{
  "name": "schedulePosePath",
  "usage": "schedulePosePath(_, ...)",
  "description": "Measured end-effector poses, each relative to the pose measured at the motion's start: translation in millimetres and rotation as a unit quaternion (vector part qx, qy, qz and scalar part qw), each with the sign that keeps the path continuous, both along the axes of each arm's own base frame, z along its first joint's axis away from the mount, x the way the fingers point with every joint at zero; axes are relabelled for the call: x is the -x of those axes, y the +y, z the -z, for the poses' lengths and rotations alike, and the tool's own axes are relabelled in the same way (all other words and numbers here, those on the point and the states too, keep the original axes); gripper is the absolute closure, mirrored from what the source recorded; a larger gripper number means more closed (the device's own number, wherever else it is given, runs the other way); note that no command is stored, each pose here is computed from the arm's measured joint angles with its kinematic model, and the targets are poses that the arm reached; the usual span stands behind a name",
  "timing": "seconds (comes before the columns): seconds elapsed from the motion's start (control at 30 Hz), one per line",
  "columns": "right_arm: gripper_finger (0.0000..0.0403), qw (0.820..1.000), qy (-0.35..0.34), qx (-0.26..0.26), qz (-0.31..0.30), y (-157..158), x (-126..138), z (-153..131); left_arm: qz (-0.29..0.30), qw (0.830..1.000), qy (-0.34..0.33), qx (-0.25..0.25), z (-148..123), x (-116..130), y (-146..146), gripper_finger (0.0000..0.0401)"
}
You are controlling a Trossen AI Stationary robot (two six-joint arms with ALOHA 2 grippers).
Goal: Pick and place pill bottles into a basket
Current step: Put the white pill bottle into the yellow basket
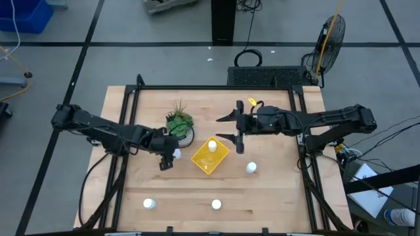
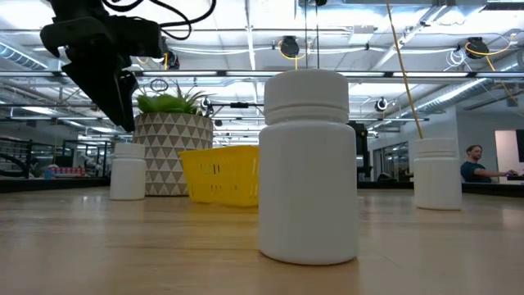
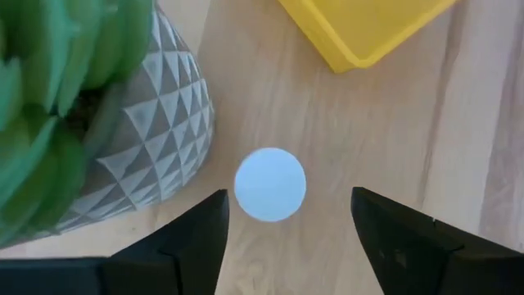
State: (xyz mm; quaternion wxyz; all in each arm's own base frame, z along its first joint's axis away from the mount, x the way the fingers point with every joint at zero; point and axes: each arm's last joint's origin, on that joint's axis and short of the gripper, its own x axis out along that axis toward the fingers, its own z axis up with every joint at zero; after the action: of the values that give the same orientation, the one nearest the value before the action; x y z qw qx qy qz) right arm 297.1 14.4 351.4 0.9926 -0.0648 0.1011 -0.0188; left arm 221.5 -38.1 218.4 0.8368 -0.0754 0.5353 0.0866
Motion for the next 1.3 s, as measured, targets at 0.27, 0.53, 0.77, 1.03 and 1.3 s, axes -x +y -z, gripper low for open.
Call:
schedulePosePath(0.27,0.0165,1.000,-0.001,0.000,0.000,0,0,0,-0.012,1.000,0.002,0.003,0,-1,8,0.0132)
schedulePosePath(0.53,0.0165,1.000,0.000,0.000,0.000,0,0,0,-0.014,1.000,0.002,0.001,0,-1,11,0.0130)
schedulePosePath(0.77,0.0165,1.000,-0.001,0.000,0.000,0,0,0,-0.012,1.000,0.022,-0.001,9,-5,10,0.0130)
schedulePosePath(1.03,0.0165,1.000,-0.004,-0.001,-0.001,0,0,-1,0.003,0.998,0.056,-0.010,24,-13,9,0.0130)
schedulePosePath(1.3,0.0165,1.000,-0.005,-0.004,0.000,0,0,-1,0.014,0.999,0.030,-0.002,21,-16,8,0.0130)
